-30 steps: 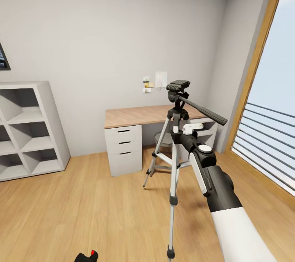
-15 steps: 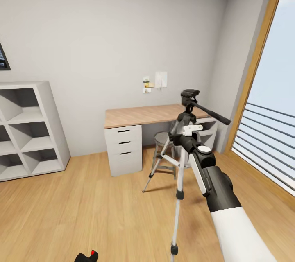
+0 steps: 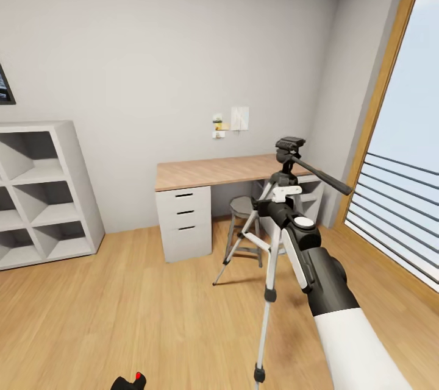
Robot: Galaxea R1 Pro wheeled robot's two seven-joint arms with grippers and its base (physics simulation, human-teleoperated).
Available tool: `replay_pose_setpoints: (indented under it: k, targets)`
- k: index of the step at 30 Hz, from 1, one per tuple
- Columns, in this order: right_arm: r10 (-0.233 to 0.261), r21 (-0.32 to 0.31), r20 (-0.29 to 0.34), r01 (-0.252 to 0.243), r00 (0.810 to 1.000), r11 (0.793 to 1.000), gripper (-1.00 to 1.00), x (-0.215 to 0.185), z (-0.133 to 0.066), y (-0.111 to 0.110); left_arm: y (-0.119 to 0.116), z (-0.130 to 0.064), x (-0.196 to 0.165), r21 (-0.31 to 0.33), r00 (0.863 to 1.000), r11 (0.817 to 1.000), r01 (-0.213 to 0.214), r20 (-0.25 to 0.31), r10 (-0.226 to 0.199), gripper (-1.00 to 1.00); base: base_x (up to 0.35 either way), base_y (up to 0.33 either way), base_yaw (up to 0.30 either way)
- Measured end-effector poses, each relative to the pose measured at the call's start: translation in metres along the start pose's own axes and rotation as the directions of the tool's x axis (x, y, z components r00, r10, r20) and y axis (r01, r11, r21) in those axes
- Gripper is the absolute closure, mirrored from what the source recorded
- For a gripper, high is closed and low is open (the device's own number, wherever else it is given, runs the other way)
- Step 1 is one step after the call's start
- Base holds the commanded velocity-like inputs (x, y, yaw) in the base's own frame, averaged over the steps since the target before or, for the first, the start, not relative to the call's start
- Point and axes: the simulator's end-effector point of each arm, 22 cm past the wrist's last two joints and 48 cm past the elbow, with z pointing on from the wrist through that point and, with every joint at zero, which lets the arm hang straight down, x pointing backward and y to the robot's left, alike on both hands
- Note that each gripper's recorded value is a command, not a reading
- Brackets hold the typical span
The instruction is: Attach the digital camera to the camera tripod in the bedroom.
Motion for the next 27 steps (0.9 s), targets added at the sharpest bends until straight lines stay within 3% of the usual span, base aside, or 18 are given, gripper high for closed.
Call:
replay_pose_setpoints:
  k: [27]
  targets:
    - [-0.011, 0.007, -0.018, 0.011, 1.0, 1.0, -1.0, 0.008, 0.002, -0.0066, -0.0015, 0.0001, -0.0001, 0.002, 1.0, 1.0, 0.0, 0.001, 0.0, -1.0, -0.021, 0.007, 0.0]
